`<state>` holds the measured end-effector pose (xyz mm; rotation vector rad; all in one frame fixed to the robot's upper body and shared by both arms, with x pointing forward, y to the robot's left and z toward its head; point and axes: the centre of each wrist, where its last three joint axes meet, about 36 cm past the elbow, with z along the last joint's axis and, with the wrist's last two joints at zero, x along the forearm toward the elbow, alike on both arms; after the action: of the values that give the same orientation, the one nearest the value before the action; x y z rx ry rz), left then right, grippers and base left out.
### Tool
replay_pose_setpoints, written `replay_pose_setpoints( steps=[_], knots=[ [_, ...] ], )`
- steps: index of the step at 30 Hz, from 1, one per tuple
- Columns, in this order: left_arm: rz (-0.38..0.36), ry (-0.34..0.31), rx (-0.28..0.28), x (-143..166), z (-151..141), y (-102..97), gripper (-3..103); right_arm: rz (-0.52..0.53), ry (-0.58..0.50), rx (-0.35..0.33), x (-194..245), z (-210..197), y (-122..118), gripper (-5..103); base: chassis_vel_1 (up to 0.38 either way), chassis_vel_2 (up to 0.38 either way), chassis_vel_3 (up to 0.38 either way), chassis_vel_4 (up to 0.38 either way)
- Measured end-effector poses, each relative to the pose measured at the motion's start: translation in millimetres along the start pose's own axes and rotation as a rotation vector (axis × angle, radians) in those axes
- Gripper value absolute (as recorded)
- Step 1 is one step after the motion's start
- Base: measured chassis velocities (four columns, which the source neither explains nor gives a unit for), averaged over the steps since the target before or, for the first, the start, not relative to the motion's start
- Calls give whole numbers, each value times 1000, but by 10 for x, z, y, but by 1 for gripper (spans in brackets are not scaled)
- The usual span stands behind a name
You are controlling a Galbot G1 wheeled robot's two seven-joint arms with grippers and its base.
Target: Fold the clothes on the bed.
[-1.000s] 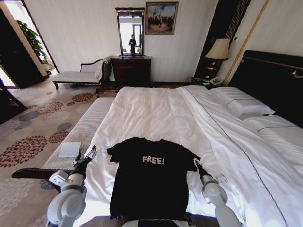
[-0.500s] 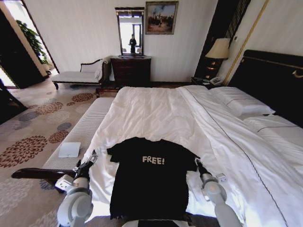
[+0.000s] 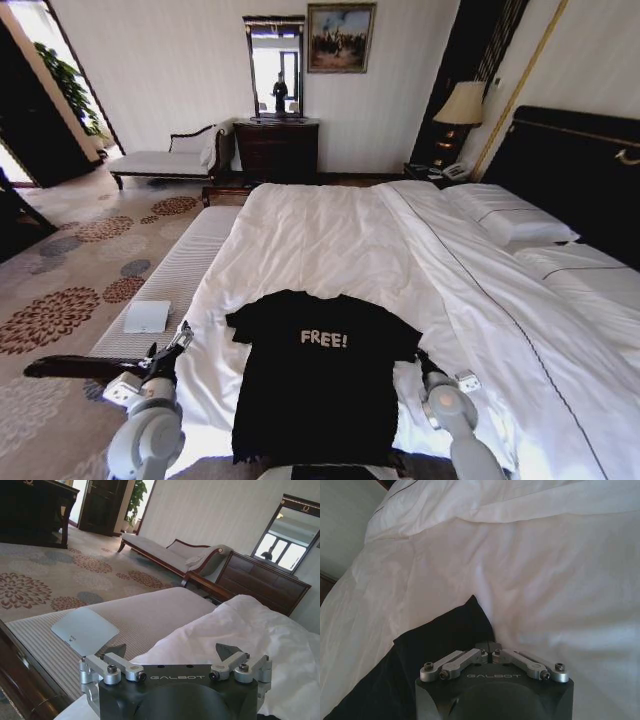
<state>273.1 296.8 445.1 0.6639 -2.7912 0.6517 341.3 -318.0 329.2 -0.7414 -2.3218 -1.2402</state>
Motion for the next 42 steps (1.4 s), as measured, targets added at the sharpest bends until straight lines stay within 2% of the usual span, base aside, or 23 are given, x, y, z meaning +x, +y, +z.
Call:
replay_pose_setpoints(
  steps=[8, 11, 14, 18, 20, 24, 26, 29, 30, 33, 35, 36, 38, 39, 41, 42],
  knots=[
    [5, 4, -4, -36, -8, 22, 100, -32, 0, -12, 10, 19, 63, -3, 0, 0, 0, 0],
    [6, 9, -11, -57, 4, 35, 100, -29, -8, 4, 38, 32, 24, 13, 0, 0, 0, 0],
    [7, 9, -16, -65, 6, 45, 100, -25, -12, 8, 64, 35, 5, 19, 0, 0, 0, 0],
    [8, 10, -24, -53, 0, 59, 100, -21, -15, 7, 90, 36, -14, 41, 0, 0, 0, 0],
    [10, 8, -24, -42, -8, 55, 100, -21, -16, 6, 88, 31, -13, 41, 0, 0, 0, 0],
    [16, 2, -27, -6, -32, 42, 100, -30, -16, -9, 57, -6, 19, 62, 0, 0, 0, 0],
    [17, 0, -29, 6, -37, 37, 100, -33, -9, -18, 43, -16, 29, 62, 0, 0, 0, 0],
    [18, -4, -34, 42, -40, 19, 100, -39, 6, -37, 19, -27, 44, 79, 0, 0, 0, 0],
    [18, -4, -34, 42, -40, 19, 100, -39, 6, -37, 19, -27, 44, 79, 0, 0, 0, 0],
    [16, -7, -39, 64, -23, 5, 100, -47, 23, -42, 14, 5, 43, 95, 0, 0, 0, 0],
    [14, -7, -41, 72, -14, -1, 100, -48, 28, -44, 6, 24, 36, 99, 0, 0, 0, 0],
    [13, -8, -42, 79, -7, -5, 100, -50, 31, -45, -1, 36, 32, 99, 0, 0, 0, 0],
    [10, -10, -46, 89, 2, -6, 100, -54, 34, -47, -7, 51, 35, 89, 0, 0, 0, 0],
    [10, -10, -46, 89, 2, -6, 100, -54, 34, -47, -7, 51, 35, 89, 0, 0, 0, 0],
    [5, -11, -49, 97, 10, -1, 100, -56, 36, -48, -9, 57, 41, 79, 0, 0, 0, 0],
    [3, -11, -50, 99, 12, 2, 100, -57, 36, -49, -8, 58, 42, 79, 0, 0, 0, 0]
  ],
)
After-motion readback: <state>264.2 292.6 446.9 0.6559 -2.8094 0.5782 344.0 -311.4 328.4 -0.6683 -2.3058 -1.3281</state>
